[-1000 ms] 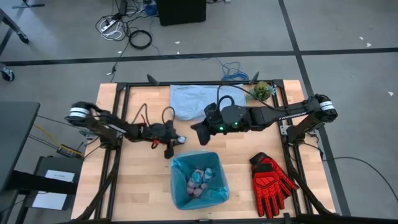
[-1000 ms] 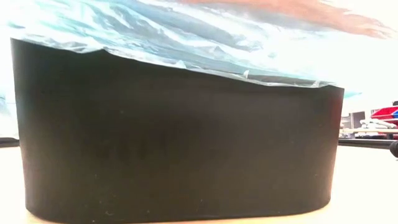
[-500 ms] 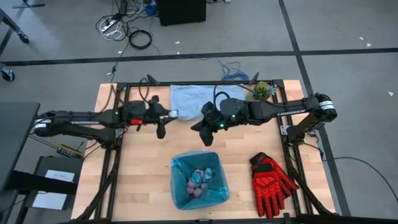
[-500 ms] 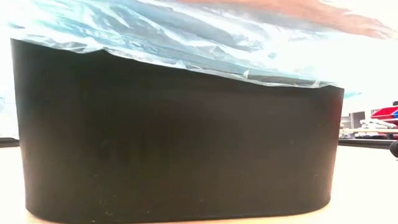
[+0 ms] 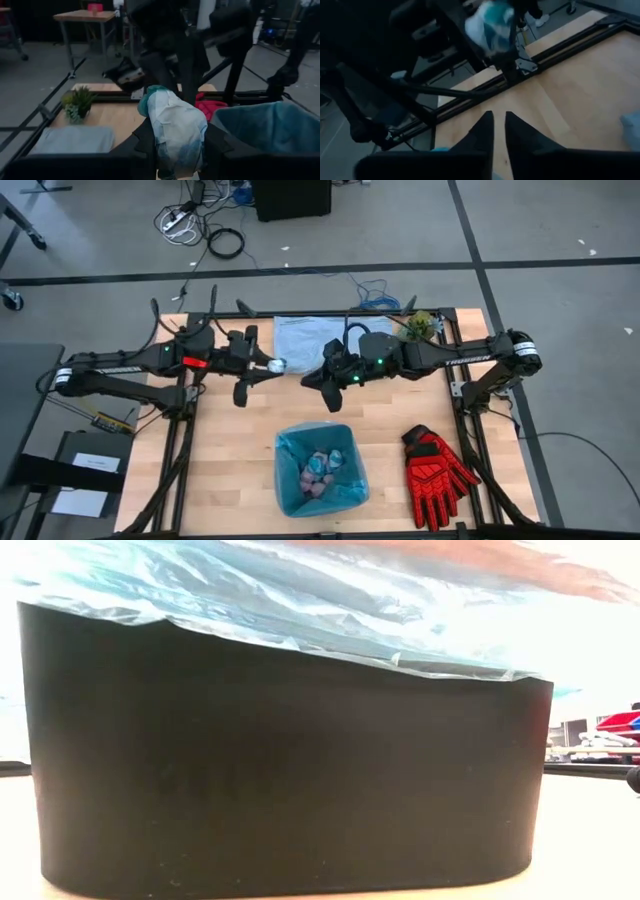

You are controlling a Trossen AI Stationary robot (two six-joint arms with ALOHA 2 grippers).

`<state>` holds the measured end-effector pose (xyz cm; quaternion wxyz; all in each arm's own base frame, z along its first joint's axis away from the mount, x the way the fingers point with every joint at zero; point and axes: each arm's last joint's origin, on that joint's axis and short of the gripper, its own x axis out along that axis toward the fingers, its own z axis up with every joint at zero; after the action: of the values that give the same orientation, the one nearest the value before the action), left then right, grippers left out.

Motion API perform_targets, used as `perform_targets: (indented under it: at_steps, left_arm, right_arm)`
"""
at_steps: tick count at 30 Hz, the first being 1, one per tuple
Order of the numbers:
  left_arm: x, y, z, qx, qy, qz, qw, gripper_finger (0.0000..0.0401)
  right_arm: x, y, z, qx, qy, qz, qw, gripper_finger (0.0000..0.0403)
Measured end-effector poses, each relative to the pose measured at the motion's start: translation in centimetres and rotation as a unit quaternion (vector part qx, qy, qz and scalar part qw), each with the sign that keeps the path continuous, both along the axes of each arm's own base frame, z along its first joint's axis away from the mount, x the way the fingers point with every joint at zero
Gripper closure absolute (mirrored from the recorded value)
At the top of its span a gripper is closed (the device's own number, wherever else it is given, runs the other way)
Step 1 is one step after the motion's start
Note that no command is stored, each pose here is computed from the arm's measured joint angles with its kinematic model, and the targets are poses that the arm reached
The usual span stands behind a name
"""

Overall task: Place trash/remove bag and relplace
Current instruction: Put the blue crumbled trash bag into the trash bin

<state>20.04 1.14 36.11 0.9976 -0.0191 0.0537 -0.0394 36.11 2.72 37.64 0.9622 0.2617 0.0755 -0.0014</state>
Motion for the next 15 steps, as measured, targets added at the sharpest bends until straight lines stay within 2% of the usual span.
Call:
perform_targets:
  at_steps: [4, 8, 12, 15]
  left_arm:
    - [0.7, -0.6, -0.4, 0.037, 0.010, -0.021, 0.999, 0.0302]
    - [1.7, -1.4, -1.0, 0.125, 0.011, -0.040, 0.991, 0.0302]
    - [2.6, -2.0, -0.9, 0.182, -0.009, -0.015, 0.983, 0.0302]
    - [3.0, -2.3, -1.0, 0.224, -0.012, 0.014, 0.974, 0.0302]
  right_arm:
    - [0.0, 0.6, 0.4, 0.007, -0.023, -0.009, 1.000, 0.0284]
    - [0.1, 0.4, 1.0, 0.061, -0.053, -0.019, 0.997, 0.0227]
    - [0.1, 0.2, 0.9, 0.123, -0.045, -0.021, 0.991, 0.0183]
    - [0.1, 0.2, 1.0, 0.146, -0.046, -0.019, 0.988, 0.0167]
